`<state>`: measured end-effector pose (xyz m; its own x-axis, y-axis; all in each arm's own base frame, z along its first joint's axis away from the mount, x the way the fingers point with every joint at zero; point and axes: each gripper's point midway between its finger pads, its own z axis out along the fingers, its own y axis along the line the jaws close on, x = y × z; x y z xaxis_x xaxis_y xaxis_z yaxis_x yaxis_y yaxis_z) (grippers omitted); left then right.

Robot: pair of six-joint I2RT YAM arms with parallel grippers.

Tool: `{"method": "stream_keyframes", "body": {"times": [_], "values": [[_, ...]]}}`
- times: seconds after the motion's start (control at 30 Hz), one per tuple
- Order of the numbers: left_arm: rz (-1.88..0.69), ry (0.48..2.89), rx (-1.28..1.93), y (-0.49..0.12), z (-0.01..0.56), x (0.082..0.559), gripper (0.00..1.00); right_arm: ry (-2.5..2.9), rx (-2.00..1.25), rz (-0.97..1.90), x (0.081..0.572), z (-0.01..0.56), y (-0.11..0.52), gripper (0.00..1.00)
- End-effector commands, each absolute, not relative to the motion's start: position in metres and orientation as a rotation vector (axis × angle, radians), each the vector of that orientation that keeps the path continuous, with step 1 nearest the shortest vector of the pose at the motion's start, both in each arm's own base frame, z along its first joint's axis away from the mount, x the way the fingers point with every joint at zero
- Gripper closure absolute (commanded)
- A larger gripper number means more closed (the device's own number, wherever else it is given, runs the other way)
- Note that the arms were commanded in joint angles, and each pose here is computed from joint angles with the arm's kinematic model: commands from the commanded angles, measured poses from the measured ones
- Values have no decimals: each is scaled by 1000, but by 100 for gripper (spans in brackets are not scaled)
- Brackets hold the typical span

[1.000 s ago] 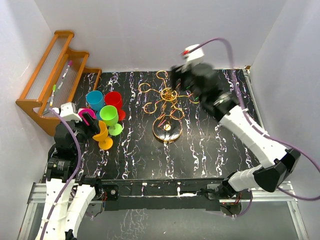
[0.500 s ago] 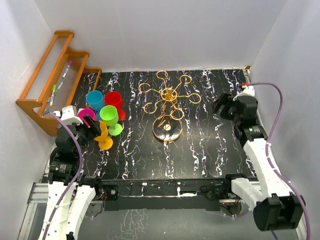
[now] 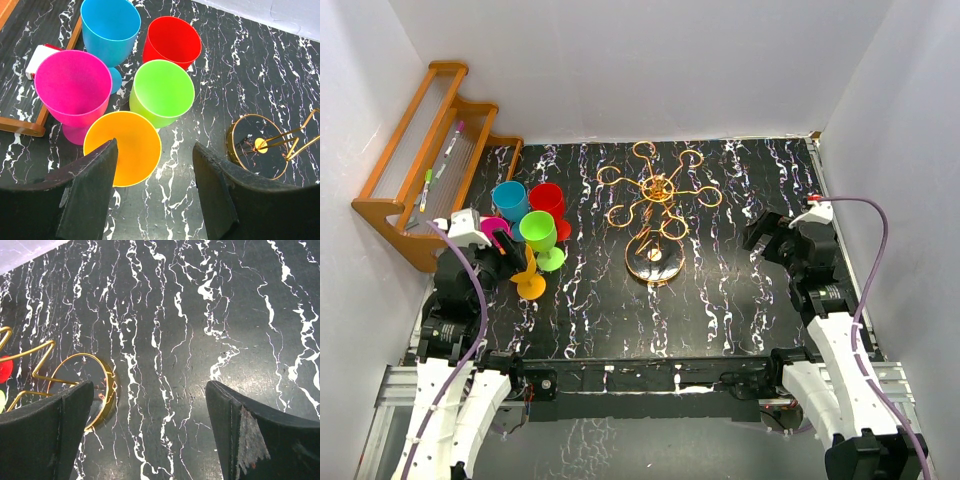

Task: Take the wine glass off the wine glass rack

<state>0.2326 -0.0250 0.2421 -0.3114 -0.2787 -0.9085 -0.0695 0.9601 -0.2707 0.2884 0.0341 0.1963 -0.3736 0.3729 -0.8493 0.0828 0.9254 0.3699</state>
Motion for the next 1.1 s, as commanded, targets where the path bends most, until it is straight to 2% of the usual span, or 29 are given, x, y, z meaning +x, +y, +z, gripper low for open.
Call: {"method": "stream_keyframes", "body": {"times": [0.0,0.27,0.3,0.33,1.07], "values": [[-220,1876,-241,-27,243,234,40,1852,297,338,287,217,36,2],[-230,1890,-233,-30,240,236,40,1826,178,371,281,230,47,1],[-230,1890,-232,-30,240,236,40,1818,183,376,282,234,47,2],[-213,1894,-252,-26,240,234,40,1894,253,347,279,210,40,2],[-213,1894,-252,-26,240,234,40,1894,253,347,279,210,40,2]]}}
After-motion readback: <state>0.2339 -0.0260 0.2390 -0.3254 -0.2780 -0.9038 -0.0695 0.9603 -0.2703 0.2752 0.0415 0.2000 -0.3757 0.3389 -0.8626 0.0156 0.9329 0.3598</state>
